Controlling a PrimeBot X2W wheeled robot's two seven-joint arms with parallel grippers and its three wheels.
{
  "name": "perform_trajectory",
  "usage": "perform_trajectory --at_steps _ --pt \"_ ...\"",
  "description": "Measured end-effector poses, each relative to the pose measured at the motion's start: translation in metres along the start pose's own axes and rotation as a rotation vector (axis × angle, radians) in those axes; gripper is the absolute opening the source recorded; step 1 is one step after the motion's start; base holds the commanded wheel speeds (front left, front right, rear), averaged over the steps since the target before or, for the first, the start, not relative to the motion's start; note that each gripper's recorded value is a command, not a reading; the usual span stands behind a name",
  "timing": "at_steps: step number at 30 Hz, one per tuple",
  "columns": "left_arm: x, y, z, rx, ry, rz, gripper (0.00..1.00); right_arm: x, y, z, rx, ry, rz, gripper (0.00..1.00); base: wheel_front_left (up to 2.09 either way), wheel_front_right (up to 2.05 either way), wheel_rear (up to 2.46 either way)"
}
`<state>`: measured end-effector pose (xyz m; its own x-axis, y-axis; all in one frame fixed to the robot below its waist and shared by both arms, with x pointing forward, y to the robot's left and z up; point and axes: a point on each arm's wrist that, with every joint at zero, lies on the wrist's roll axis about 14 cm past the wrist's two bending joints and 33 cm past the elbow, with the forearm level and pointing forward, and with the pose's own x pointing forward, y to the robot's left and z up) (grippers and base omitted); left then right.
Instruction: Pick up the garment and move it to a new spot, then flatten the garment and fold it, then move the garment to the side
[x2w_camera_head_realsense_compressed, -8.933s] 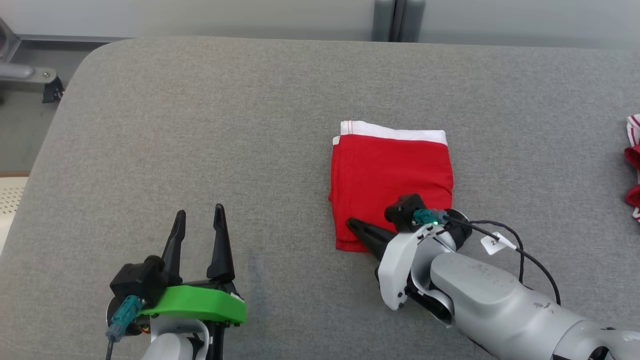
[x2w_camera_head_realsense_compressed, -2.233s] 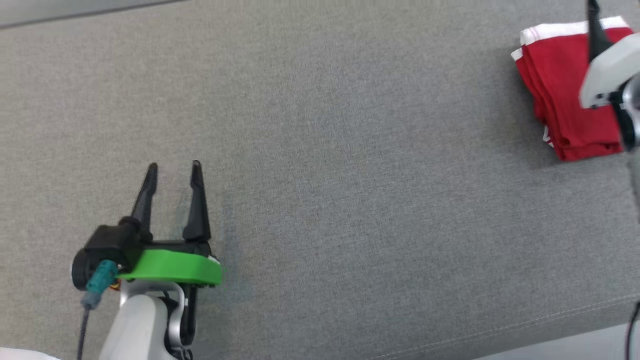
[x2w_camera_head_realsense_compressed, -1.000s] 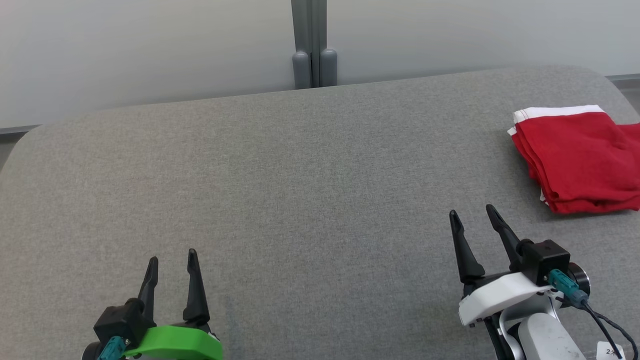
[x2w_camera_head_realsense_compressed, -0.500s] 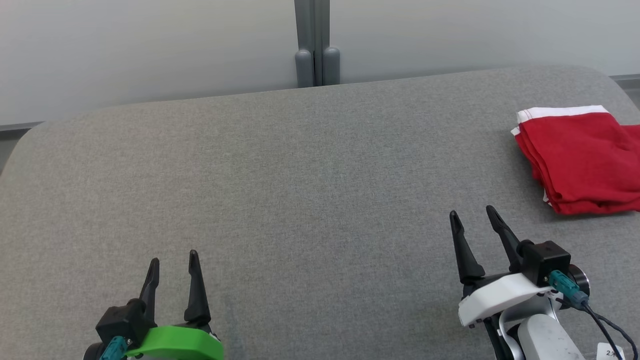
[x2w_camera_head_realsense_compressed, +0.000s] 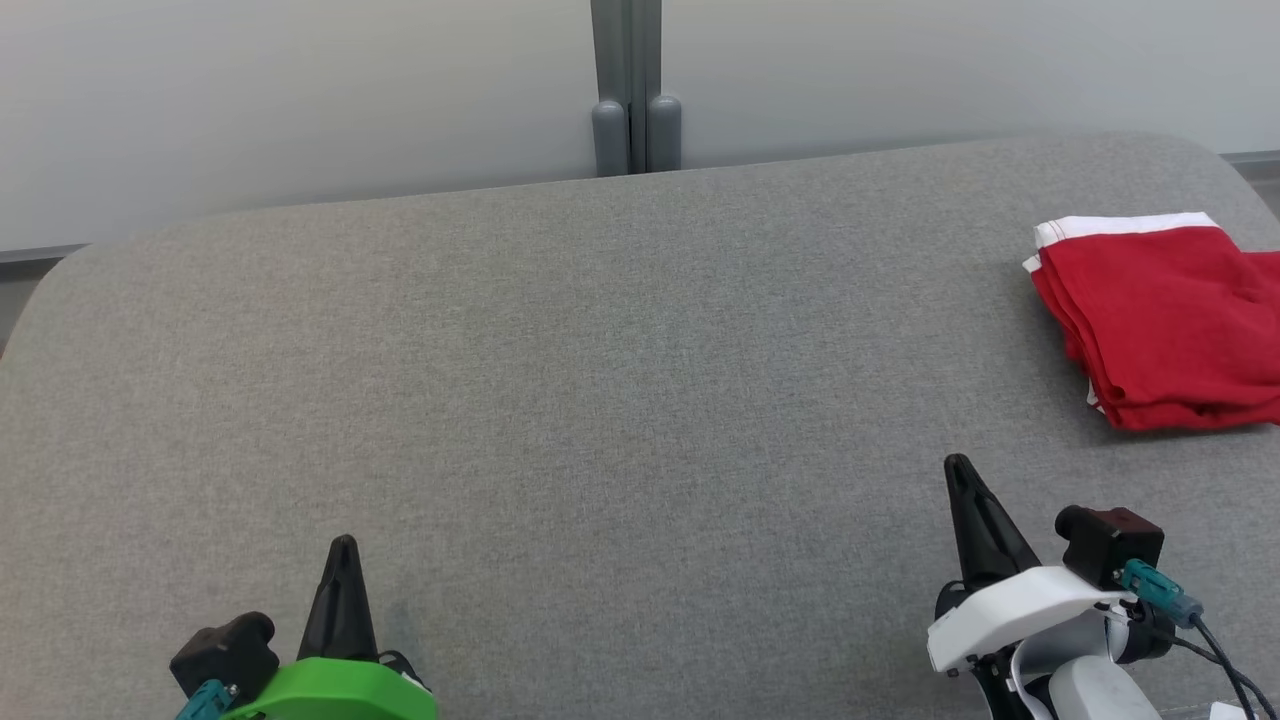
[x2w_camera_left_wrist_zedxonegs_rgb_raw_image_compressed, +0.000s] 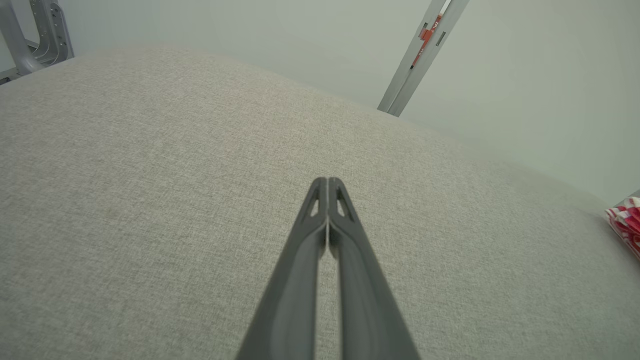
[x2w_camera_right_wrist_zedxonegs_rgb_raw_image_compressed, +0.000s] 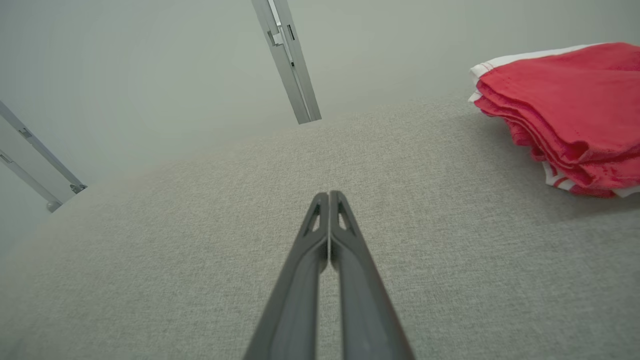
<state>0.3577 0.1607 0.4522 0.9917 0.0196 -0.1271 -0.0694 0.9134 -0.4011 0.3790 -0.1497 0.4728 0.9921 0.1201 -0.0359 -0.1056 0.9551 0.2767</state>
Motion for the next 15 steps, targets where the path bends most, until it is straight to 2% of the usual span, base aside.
perform_trajectory --at_steps 15 --pt "0.003 0.010 0.002 -0.228 0.031 0.038 0.00 0.000 -0.015 0.005 0.254 -0.002 -0.069 0.00 0.00 0.00 0.00"
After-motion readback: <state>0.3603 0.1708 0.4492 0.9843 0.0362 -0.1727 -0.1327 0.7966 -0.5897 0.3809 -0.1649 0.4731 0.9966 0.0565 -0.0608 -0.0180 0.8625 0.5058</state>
